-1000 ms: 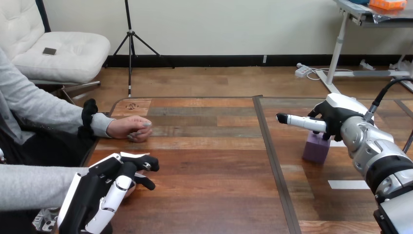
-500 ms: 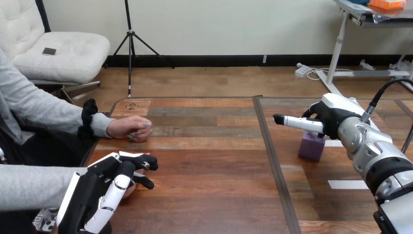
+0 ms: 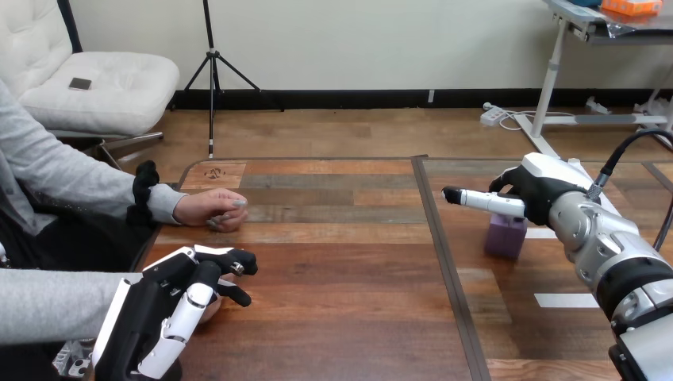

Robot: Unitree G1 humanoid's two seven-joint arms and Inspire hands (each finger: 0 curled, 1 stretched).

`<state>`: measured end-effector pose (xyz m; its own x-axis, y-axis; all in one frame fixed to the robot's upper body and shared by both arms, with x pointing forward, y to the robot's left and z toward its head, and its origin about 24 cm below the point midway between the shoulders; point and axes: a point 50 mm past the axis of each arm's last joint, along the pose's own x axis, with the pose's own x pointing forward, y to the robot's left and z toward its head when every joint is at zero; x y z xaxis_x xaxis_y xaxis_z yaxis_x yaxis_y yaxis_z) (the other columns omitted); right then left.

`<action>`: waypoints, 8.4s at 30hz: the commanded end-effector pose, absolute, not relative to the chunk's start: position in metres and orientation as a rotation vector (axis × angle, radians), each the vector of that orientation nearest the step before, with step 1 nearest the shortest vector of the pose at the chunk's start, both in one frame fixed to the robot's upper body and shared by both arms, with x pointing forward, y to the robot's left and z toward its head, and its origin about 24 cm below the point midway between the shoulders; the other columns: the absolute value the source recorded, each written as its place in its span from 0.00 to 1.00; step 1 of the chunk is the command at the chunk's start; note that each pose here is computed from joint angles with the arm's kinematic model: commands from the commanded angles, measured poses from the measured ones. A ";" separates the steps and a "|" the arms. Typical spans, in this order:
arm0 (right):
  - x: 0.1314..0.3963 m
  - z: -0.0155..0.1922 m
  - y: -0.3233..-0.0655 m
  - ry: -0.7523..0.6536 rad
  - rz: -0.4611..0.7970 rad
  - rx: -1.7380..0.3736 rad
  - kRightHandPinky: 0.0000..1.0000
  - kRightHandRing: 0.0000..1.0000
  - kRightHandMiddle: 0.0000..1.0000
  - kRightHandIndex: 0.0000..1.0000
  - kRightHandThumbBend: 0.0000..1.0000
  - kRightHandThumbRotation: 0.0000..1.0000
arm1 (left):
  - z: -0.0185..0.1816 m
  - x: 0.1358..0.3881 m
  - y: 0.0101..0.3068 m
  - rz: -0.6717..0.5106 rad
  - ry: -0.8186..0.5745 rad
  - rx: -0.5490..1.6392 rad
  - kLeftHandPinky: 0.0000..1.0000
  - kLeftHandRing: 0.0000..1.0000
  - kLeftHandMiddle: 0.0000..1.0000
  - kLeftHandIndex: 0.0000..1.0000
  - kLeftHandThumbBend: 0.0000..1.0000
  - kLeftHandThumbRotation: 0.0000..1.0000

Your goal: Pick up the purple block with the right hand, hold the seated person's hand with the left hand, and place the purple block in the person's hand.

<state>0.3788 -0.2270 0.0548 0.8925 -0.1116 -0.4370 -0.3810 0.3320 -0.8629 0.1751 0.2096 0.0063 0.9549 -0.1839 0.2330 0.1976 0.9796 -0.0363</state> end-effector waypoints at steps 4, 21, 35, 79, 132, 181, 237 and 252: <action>0.372 0.042 -0.223 0.485 0.219 -1.194 0.64 0.73 0.77 0.82 1.00 1.00 | 0.021 0.190 0.209 -0.213 -0.309 -0.040 0.47 0.65 0.63 0.49 0.50 0.60; 0.381 0.060 -0.225 0.424 0.186 -1.188 0.58 0.67 0.72 0.78 1.00 1.00 | 0.020 0.191 0.209 -0.211 -0.321 -0.037 0.46 0.62 0.61 0.48 0.47 0.56; 0.394 0.087 -0.226 0.461 0.181 -1.246 0.50 0.62 0.68 0.77 1.00 0.95 | 0.020 0.190 0.209 -0.207 -0.314 -0.038 0.44 0.60 0.61 0.48 0.47 0.55; 0.415 0.163 -0.221 0.332 0.194 -1.196 0.48 0.62 0.67 0.71 1.00 0.79 | 0.019 0.193 0.210 -0.202 -0.337 -0.034 0.42 0.58 0.59 0.47 0.42 0.48; 0.412 0.183 -0.235 0.064 0.025 -1.011 0.56 0.70 0.75 0.78 0.96 0.71 | 0.016 0.193 0.212 -0.251 -0.319 -0.071 0.47 0.66 0.62 0.49 0.57 0.58; 0.391 0.104 -0.253 0.254 -0.067 -0.933 0.84 0.98 0.99 0.99 1.00 0.54 | 0.017 0.191 0.213 -0.278 -0.324 -0.063 0.48 0.65 0.63 0.49 0.56 0.55; 0.368 0.047 -0.248 0.435 -0.004 -0.933 0.87 0.98 0.98 0.98 1.00 0.58 | 0.020 0.193 0.213 -0.272 -0.322 -0.064 0.47 0.64 0.62 0.48 0.55 0.53; 0.366 0.041 -0.243 0.455 0.024 -0.917 0.83 0.96 0.98 0.98 1.00 0.64 | 0.021 0.193 0.214 -0.263 -0.324 -0.050 0.46 0.63 0.61 0.48 0.55 0.54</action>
